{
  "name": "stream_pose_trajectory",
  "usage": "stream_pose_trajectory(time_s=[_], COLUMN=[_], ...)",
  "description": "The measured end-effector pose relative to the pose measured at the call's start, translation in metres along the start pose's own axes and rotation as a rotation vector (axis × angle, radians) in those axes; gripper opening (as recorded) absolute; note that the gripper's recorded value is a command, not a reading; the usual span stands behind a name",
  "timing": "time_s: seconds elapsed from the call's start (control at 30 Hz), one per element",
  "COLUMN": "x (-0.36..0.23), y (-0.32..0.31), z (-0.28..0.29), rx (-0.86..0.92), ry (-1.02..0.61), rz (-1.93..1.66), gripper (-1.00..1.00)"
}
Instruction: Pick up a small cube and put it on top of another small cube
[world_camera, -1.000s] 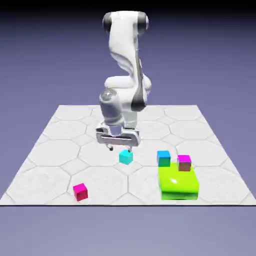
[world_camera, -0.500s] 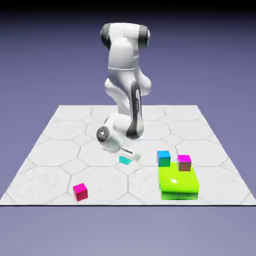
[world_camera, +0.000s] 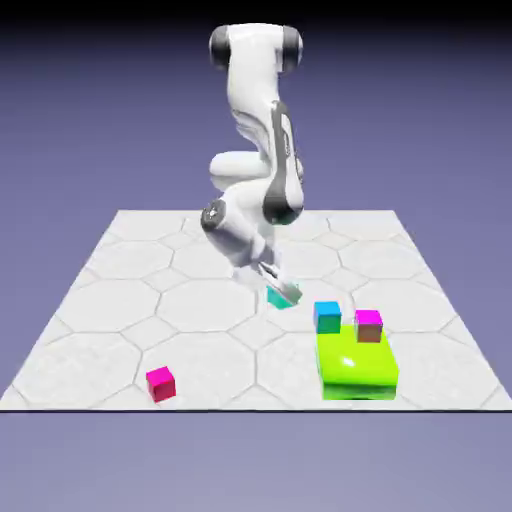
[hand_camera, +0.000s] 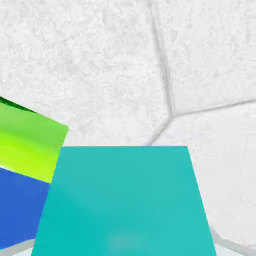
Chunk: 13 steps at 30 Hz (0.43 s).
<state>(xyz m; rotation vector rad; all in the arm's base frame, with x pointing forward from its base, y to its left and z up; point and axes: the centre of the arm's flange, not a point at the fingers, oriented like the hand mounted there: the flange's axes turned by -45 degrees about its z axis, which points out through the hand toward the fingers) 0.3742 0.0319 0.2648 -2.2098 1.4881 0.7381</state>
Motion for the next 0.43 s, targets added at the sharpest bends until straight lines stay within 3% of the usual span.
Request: stream_pose_trajectory(time_s=[0.2,0.33,0.37,0.43], x=[-0.049,-0.039,-0.039,-0.038], y=[-0.024,-0.030,-0.030,-0.030], z=[-0.012,0.047,0.054,0.053], rx=[0.121,0.121,0.119,0.119], ry=[-0.036,-0.037,-0.036,-0.035], rz=[0.175,0.175,0.173,0.176], gripper=[-1.00,-1.00,1.00,1.00])
